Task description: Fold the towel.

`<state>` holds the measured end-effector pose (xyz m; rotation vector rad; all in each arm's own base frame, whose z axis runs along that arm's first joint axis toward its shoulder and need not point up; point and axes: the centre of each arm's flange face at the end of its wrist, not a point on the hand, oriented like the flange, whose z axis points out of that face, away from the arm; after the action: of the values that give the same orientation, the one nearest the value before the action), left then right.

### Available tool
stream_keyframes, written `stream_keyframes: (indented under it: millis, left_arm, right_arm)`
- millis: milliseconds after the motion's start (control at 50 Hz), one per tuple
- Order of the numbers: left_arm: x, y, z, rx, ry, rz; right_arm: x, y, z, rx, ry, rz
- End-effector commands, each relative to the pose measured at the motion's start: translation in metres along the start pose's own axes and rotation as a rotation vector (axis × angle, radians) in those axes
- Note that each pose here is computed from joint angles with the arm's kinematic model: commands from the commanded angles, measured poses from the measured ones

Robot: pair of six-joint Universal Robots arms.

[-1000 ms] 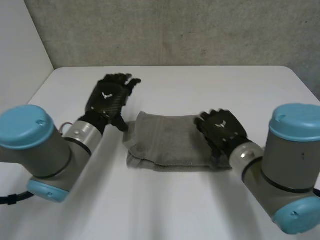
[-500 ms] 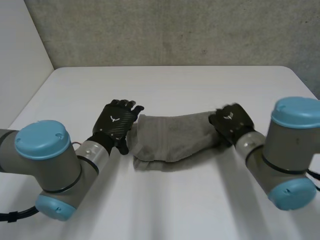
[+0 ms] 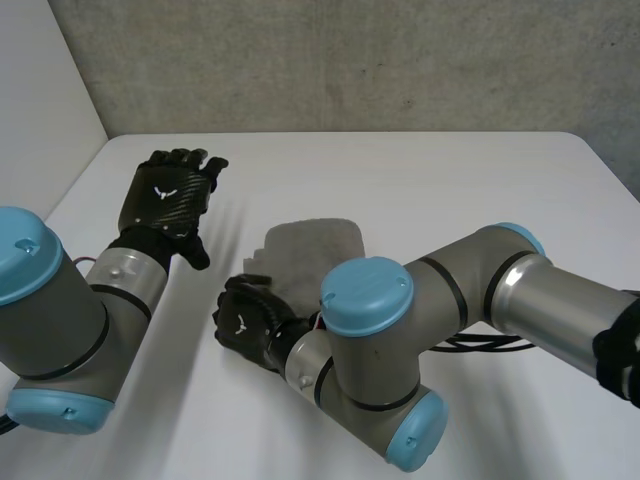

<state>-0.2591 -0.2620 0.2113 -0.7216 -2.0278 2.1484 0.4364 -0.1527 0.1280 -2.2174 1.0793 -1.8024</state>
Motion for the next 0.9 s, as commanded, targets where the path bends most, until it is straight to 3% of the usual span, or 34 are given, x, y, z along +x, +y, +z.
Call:
stream_keyframes:
  millis: [20,40,80,100,200,260,360,640,740,900]
  left_arm:
    - [-0.002,-0.006,0.005,0.024,-0.004,-0.013]
    - [-0.002,-0.006,0.005,0.024,-0.004,-0.013]
    - [-0.002,-0.012,0.008,0.05,-0.005,-0.05]
    - [-0.002,-0.012,0.008,0.05,-0.005,-0.05]
    - [-0.006,-0.026,0.015,0.095,-0.014,-0.138]
    - [-0.007,-0.033,0.019,0.118,-0.014,-0.201]
    - [-0.004,-0.032,0.025,0.119,0.001,-0.256]
    - [0.05,0.004,0.035,0.026,0.13,-0.268]
    - [0.07,0.028,0.036,-0.031,0.169,-0.26]
    - [0.084,0.067,0.033,-0.135,0.193,-0.239]
  right_arm:
    - [0.042,0.001,-0.022,-0.055,0.144,0.21]
    - [0.042,0.001,-0.022,-0.055,0.145,0.21]
    - [0.064,0.009,-0.039,-0.075,0.226,0.374]
    - [0.064,0.009,-0.039,-0.075,0.226,0.375]
    - [0.086,0.032,-0.067,-0.125,0.313,0.67]
    - [0.091,0.039,-0.074,-0.144,0.336,0.74]
    - [0.108,0.067,-0.088,-0.199,0.392,0.987]
    - [0.125,0.1,-0.074,-0.166,0.467,1.215]
    - [0.105,0.115,-0.056,-0.176,0.41,1.313]
    - [0.069,0.138,-0.038,-0.278,0.336,1.348]
